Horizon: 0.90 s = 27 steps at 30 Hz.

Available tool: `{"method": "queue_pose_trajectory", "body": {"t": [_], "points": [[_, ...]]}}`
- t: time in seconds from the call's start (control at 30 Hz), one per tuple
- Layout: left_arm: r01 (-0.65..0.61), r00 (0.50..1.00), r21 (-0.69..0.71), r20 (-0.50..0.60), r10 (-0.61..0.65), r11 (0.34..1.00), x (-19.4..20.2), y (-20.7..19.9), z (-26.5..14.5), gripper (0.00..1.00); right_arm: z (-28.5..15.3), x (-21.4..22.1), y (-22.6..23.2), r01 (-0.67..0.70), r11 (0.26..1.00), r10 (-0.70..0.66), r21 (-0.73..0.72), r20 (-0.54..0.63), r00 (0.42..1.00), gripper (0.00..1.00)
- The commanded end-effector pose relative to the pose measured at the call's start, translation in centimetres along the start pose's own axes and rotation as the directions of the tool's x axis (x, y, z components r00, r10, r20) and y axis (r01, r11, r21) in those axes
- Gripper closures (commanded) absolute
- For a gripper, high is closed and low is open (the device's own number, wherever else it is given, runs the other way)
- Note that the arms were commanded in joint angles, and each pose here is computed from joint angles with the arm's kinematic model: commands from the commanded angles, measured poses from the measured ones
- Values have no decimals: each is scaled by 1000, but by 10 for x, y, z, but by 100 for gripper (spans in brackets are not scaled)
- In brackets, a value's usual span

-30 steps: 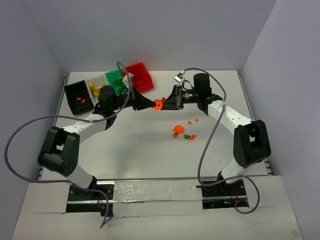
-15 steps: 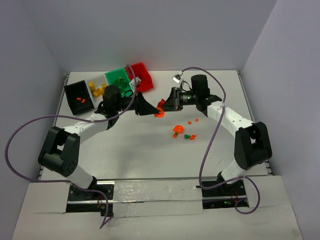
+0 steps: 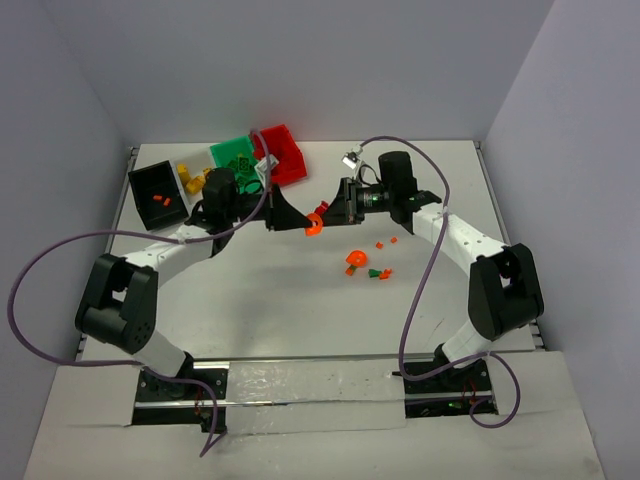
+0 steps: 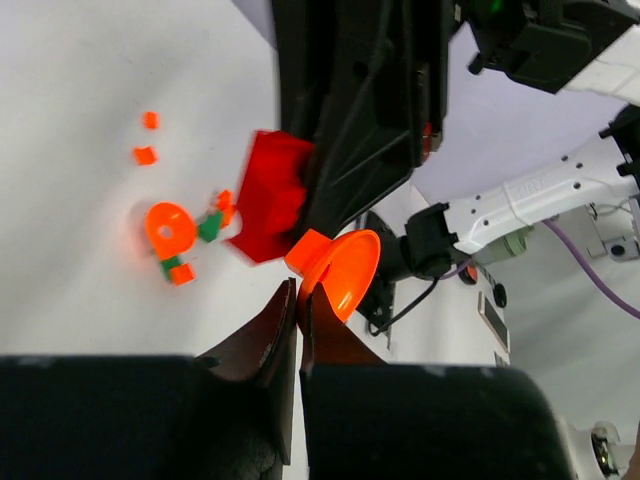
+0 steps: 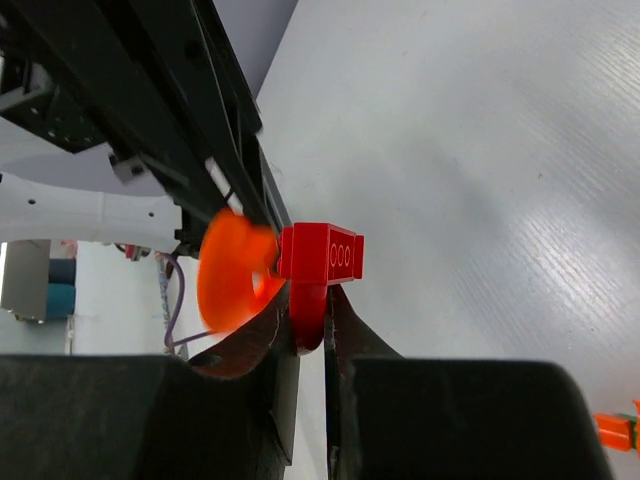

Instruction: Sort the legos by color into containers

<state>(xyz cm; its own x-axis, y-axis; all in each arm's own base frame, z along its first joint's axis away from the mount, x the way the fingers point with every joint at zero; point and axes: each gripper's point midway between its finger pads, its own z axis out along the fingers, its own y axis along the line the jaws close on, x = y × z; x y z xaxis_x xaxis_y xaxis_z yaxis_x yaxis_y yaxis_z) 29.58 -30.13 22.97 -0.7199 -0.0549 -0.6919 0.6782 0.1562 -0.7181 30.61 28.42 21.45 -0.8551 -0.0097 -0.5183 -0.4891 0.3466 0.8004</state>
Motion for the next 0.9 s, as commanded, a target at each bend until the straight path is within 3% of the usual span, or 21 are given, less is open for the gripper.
{"method": "queue_pose_trajectory", "body": {"t": [0.0, 0.07, 0.13, 0.2, 0.3, 0.37, 0.47, 0.7, 0.87], "points": [[-69, 995, -89, 69, 75, 994, -35, 6, -52, 100, -10, -15, -8, 50, 995, -54, 84, 41, 998, 100], [-145, 985, -238, 62, 164, 960, -45, 34, -87, 100, -14, -23, -14, 80, 987, -88, 141, 51, 995, 100], [-48, 994, -453, 70, 90, 890, -46, 71, -138, 100, -15, -26, -20, 110, 975, -122, 195, 50, 991, 100], [-81, 989, -639, 46, 143, 765, -62, 104, -185, 100, -16, -31, -24, 148, 957, -164, 251, 47, 985, 100], [6, 991, -847, 77, 111, 532, -76, 149, -276, 100, -12, -36, -26, 213, 926, -232, 311, 27, 972, 100], [32, 987, -906, 94, 128, 422, -84, 166, -320, 100, -6, -33, -24, 249, 913, -264, 322, 6, 964, 100], [33, 990, -947, 75, 122, 319, -98, 194, -353, 99, 2, -32, -21, 298, 895, -309, 331, -18, 951, 100], [55, 994, -970, 76, 81, 235, -120, 246, -380, 95, 17, -32, -10, 378, 870, -381, 316, -56, 923, 100], [72, 997, -980, 78, 25, 185, -117, 282, -392, 85, 27, -29, -4, 440, 854, -432, 277, -93, 897, 100]]}}
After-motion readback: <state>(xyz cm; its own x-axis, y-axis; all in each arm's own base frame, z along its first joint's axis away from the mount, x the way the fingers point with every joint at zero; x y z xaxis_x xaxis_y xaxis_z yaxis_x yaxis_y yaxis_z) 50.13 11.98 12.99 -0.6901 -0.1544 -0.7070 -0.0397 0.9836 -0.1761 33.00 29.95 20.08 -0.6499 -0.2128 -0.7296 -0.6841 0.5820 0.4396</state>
